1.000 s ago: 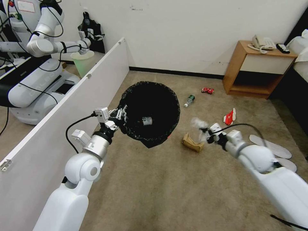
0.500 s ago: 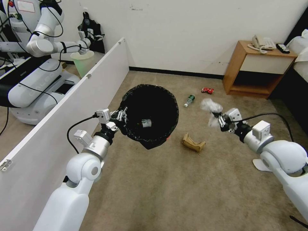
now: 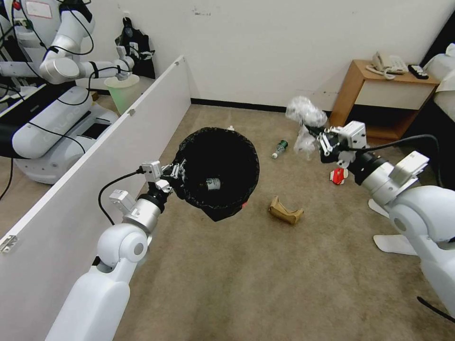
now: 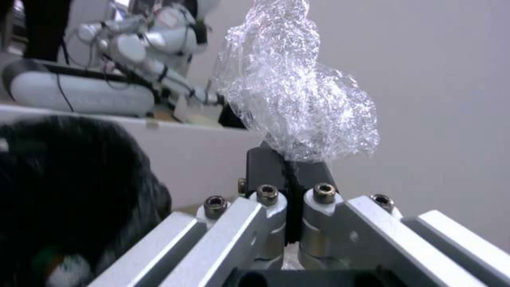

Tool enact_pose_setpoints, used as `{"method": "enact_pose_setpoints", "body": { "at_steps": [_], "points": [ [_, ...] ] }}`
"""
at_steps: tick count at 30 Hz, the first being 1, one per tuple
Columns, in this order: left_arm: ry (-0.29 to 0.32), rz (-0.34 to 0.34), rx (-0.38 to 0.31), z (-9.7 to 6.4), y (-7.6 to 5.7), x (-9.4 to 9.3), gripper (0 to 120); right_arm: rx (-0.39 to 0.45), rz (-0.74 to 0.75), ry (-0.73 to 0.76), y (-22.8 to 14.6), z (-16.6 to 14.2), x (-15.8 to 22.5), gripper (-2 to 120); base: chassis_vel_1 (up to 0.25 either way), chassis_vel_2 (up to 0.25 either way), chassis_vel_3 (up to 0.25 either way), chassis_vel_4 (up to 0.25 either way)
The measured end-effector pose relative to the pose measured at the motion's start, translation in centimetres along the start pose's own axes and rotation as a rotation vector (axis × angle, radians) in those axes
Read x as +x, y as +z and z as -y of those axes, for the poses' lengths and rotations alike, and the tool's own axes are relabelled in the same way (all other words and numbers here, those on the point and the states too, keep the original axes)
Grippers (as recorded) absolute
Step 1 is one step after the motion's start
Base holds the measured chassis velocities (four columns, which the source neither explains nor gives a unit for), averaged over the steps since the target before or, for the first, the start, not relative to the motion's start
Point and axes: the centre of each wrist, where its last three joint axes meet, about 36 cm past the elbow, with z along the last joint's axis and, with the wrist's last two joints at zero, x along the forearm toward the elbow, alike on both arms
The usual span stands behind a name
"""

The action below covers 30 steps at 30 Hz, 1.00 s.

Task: Pick up the trash bin, then pick up the garbage from the floor and place it into the trash bin.

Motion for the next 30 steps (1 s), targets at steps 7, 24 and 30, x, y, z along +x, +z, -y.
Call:
{"method": "enact_pose_setpoints", "body": {
  "at_steps": [7, 24, 30],
  "points": [
    [0.009, -0.041, 0.001, 0.1, 1.1, -0.5, 4, 0.012, 0.073, -0.039, -1.2, 0.0, 0.1, 0, 0.0, 0.0, 0.0, 0.0],
    [0.096, -0.142, 0.036, 1.5, 4.4, -2.2, 4, -0.025, 0.219, -0.273, 0.1, -0.9, -0.2, 0, 0.0, 0.0, 0.0, 0.0],
    [0.137, -0.165, 0.059, 2.2, 5.4, -2.8, 4, -0.042, 0.207, -0.314, 0.6, -1.4, -0.1, 0, 0.0, 0.0, 0.0, 0.0]
  ]
}}
